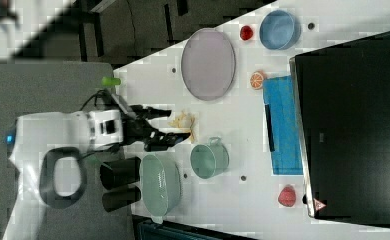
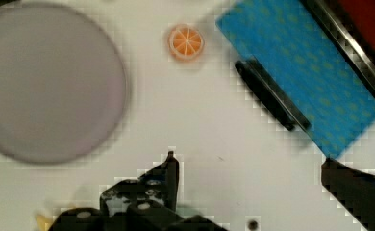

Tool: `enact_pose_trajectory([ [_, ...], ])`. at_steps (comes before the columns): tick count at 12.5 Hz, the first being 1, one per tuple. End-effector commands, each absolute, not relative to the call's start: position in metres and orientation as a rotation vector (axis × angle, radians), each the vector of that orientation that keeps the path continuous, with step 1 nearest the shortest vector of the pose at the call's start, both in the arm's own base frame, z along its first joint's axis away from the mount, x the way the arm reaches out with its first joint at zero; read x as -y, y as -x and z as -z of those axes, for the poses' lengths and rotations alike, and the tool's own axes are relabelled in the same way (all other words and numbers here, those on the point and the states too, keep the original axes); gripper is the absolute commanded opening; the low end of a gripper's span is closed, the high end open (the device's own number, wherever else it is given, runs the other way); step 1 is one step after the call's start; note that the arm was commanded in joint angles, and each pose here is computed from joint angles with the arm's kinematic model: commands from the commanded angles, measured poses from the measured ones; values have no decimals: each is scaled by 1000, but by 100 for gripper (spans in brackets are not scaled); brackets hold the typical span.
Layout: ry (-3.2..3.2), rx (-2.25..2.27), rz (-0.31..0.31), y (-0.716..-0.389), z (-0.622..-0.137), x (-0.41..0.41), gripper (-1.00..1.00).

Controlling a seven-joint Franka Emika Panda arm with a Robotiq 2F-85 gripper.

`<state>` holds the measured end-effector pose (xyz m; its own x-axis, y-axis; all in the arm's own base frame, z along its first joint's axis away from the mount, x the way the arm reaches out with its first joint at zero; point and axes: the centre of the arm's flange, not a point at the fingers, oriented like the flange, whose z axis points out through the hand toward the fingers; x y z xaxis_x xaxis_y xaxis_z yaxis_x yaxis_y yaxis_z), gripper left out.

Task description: Pick Ketchup from the table and place in oven.

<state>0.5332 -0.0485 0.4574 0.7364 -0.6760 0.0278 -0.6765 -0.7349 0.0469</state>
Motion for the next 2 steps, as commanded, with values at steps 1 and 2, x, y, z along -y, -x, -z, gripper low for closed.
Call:
enact_pose_trajectory([
  [1, -2903, 1070, -35, -531, -517, 43, 100],
  [2, -2887, 1100, -43, -527, -539, 42, 100],
])
